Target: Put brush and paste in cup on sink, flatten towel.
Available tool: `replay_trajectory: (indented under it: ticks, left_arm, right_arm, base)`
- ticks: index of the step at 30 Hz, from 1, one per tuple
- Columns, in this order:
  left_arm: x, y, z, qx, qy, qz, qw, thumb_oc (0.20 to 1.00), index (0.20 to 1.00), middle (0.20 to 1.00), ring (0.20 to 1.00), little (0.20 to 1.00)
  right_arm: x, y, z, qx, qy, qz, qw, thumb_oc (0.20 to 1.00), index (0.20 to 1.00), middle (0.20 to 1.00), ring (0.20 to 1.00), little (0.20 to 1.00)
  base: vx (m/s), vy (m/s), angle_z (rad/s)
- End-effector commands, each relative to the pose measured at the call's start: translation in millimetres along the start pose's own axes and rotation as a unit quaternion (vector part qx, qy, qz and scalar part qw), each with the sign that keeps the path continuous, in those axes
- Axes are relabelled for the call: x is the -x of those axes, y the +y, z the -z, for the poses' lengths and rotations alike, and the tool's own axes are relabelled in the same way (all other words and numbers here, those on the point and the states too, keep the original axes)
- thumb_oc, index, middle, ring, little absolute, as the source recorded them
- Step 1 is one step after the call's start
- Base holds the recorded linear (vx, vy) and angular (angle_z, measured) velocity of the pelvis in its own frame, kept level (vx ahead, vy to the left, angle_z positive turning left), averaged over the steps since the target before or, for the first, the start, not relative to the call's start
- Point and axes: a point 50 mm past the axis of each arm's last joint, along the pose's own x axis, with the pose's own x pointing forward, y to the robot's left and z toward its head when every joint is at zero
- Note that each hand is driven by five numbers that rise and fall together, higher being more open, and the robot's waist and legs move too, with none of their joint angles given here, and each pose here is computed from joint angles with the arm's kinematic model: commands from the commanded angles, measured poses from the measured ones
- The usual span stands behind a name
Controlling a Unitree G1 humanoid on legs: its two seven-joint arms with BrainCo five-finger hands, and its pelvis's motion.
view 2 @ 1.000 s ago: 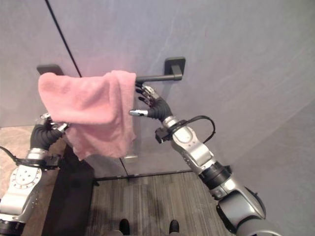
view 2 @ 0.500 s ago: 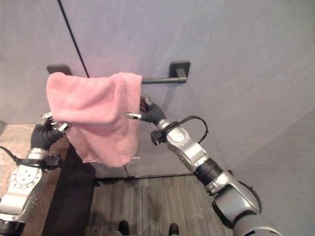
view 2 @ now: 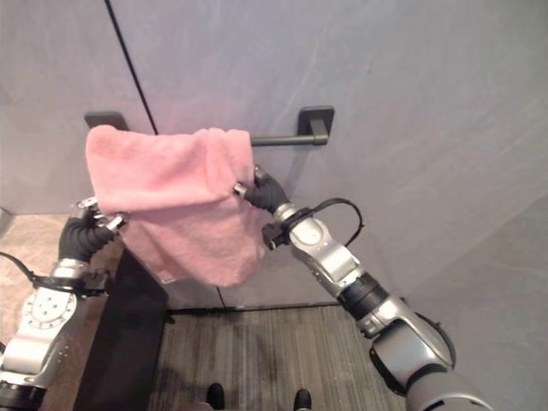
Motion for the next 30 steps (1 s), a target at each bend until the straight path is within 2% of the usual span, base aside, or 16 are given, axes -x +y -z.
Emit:
replay_trajectory:
  ticks: [1, 2, 4, 5, 8, 10, 13, 15, 19, 21, 23, 30]
  left_arm:
    - [-12.7, -8.6, -6.2, 0.056, -0.030, -0.002, 0.998, 0.200, 0.200, 0.200, 0.200, 0.200]
    - [-20.7, -5.6, -12.6, -0.005, -0.044, 0.005, 0.999, 0.200, 0.200, 0.200, 0.200, 0.200]
    - [-24.4, -3.7, -22.3, -0.013, -0.068, 0.001, 0.998, 0.200, 0.200, 0.200, 0.200, 0.200]
    - [-17.9, -3.9, -30.4, 0.062, -0.090, -0.013, 0.994, 0.200, 0.200, 0.200, 0.200, 0.200]
    - [-24.5, -3.3, -42.3, 0.034, -0.119, -0.022, 0.992, 0.200, 0.200, 0.200, 0.200, 0.200]
    - [-21.8, -6.7, -42.8, 0.085, -0.122, -0.034, 0.988, 0.200, 0.200, 0.200, 0.200, 0.200]
    - [-29.2, -10.3, -48.9, 0.044, -0.137, -0.030, 0.989, 0.200, 0.200, 0.200, 0.200, 0.200]
    - [-25.8, -6.2, -56.2, 0.077, -0.154, -0.045, 0.984, 0.200, 0.200, 0.200, 0.200, 0.200]
    - [-30.4, 1.9, -54.7, 0.046, -0.151, -0.073, 0.985, 0.200, 0.200, 0.200, 0.200, 0.200]
    - [-28.6, 4.1, -49.4, 0.061, -0.138, -0.085, 0.985, 0.200, 0.200, 0.200, 0.200, 0.200]
    - [-32.5, 7.5, -49.3, 0.020, -0.135, -0.085, 0.987, 0.200, 0.200, 0.200, 0.200, 0.200]
    - [-27.2, 28.2, -50.9, -0.011, -0.138, -0.128, 0.982, 0.200, 0.200, 0.200, 0.200, 0.200]
  right_arm:
    - [1.8, -24.7, -18.6, -0.024, -0.073, 0.084, 0.993, 0.200, 0.200, 0.200, 0.200, 0.200]
    - [5.3, -26.8, -13.2, 0.001, -0.059, 0.090, 0.994, 0.200, 0.200, 0.200, 0.200, 0.200]
    - [11.6, -32.9, -28.4, 0.004, -0.090, 0.100, 0.991, 0.200, 0.200, 0.200, 0.200, 0.200]
    - [14.7, -36.4, -42.7, -0.035, -0.142, 0.121, 0.982, 0.200, 0.200, 0.200, 0.200, 0.200]
    - [14.0, -33.7, -47.7, -0.015, -0.151, 0.119, 0.981, 0.200, 0.200, 0.200, 0.200, 0.200]
    - [14.0, -31.6, -52.0, -0.030, -0.164, 0.118, 0.979, 0.200, 0.200, 0.200, 0.200, 0.200]
    - [15.0, -27.2, -51.1, -0.025, -0.161, 0.110, 0.980, 0.200, 0.200, 0.200, 0.200, 0.200]
    - [16.4, -29.6, -64.0, -0.026, -0.192, 0.117, 0.974, 0.200, 0.200, 0.200, 0.200, 0.200]
    - [8.8, -23.2, -71.7, -0.014, -0.199, 0.102, 0.975, 0.200, 0.200, 0.200, 0.200, 0.200]
    - [5.7, -19.8, -71.3, -0.013, -0.193, 0.094, 0.977, 0.200, 0.200, 0.200, 0.200, 0.200]
    - [3.8, -16.1, -69.8, -0.008, -0.184, 0.081, 0.980, 0.200, 0.200, 0.200, 0.200, 0.200]
    - [-4.7, -16.4, -80.2, 0.008, -0.190, 0.074, 0.979, 0.200, 0.200, 0.200, 0.200, 0.200]
  base:
    - [0.00, 0.000, 0.00]
    - [0.00, 0.000, 0.00]
    - [0.01, 0.012, -0.02]
    - [0.00, 0.000, 0.00]
    - [0.01, -0.006, -0.12]
    - [0.01, -0.013, -0.09]
    - [0.00, -0.014, -0.04]
    - [0.00, 0.000, 0.00]
    - [0.00, 0.000, 0.00]
    - [0.00, 0.000, 0.00]
    - [0.00, 0.000, 0.00]
    - [0.00, 0.000, 0.00]
